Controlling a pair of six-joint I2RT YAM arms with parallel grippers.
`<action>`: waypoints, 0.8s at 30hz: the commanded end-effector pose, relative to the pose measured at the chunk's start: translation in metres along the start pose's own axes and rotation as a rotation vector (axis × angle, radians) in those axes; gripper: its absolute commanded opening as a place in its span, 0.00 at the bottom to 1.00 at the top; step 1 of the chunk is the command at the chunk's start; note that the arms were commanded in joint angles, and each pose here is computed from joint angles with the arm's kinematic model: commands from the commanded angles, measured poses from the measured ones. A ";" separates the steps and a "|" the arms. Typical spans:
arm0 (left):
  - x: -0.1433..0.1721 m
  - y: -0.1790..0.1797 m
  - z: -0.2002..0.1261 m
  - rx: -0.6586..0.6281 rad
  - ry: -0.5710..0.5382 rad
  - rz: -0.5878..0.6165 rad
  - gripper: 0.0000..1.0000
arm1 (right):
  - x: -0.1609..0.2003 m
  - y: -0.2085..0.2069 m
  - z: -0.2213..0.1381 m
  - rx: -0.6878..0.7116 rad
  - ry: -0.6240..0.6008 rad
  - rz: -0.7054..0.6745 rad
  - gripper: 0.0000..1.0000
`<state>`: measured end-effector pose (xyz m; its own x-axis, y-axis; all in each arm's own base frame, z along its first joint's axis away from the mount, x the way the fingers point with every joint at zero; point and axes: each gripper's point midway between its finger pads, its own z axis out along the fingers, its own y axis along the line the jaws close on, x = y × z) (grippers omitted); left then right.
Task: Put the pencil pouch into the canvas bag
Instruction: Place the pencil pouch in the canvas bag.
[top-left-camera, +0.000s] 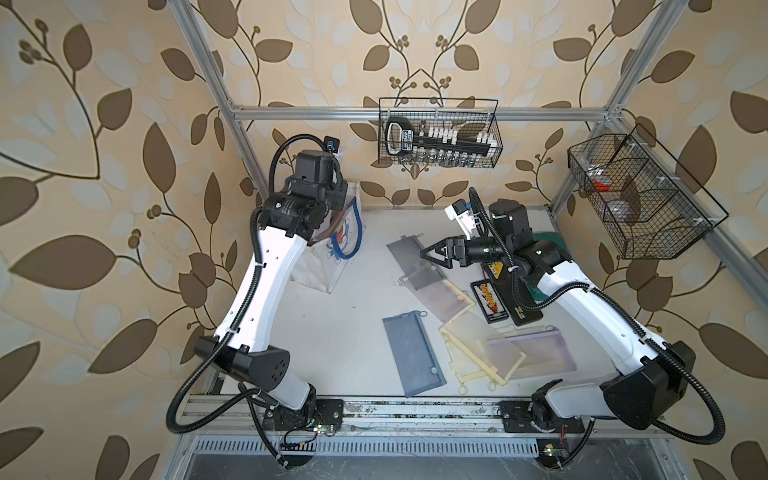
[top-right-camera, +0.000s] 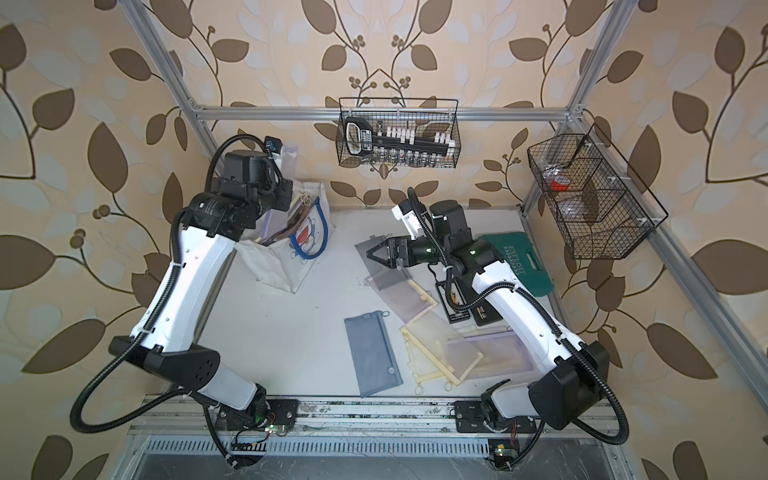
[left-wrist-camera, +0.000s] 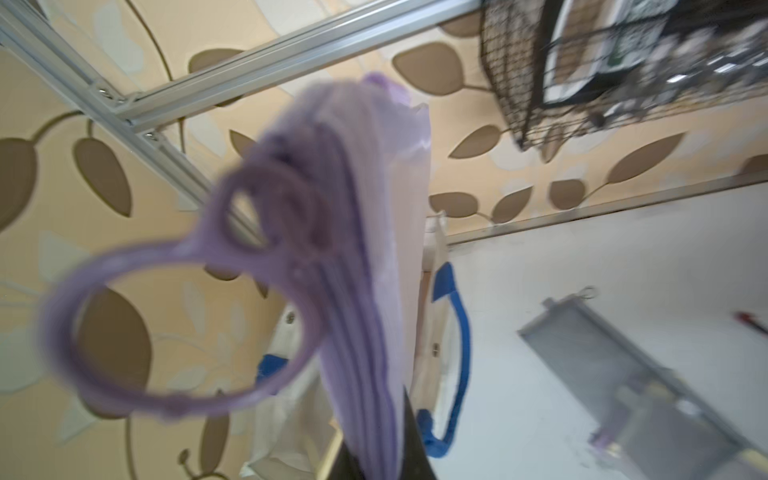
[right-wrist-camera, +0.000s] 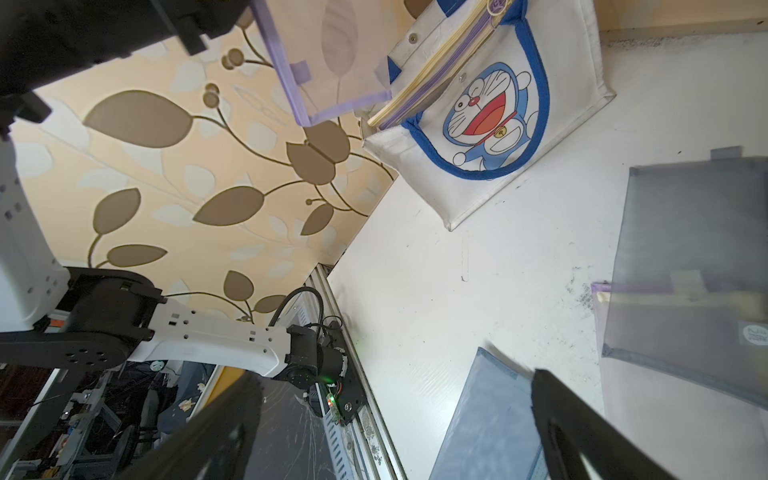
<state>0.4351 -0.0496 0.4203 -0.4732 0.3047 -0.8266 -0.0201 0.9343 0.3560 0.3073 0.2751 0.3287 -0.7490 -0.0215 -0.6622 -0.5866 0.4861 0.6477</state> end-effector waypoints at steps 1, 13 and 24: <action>-0.011 0.048 0.007 -0.286 0.033 0.215 0.00 | -0.003 0.001 0.000 0.010 0.005 -0.018 0.99; 0.052 0.027 0.101 -0.233 0.207 0.268 0.00 | -0.008 0.004 0.011 -0.058 -0.004 0.014 0.99; 0.110 0.001 0.145 -0.070 0.340 0.148 0.00 | -0.017 0.007 0.018 -0.097 -0.007 0.013 0.99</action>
<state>0.5054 0.0216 0.2842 -0.7318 0.3751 -0.5690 -0.0010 0.8343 0.5513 0.3208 0.2894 0.3188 -0.7797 -0.0161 -0.6260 -0.5674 0.4411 0.6954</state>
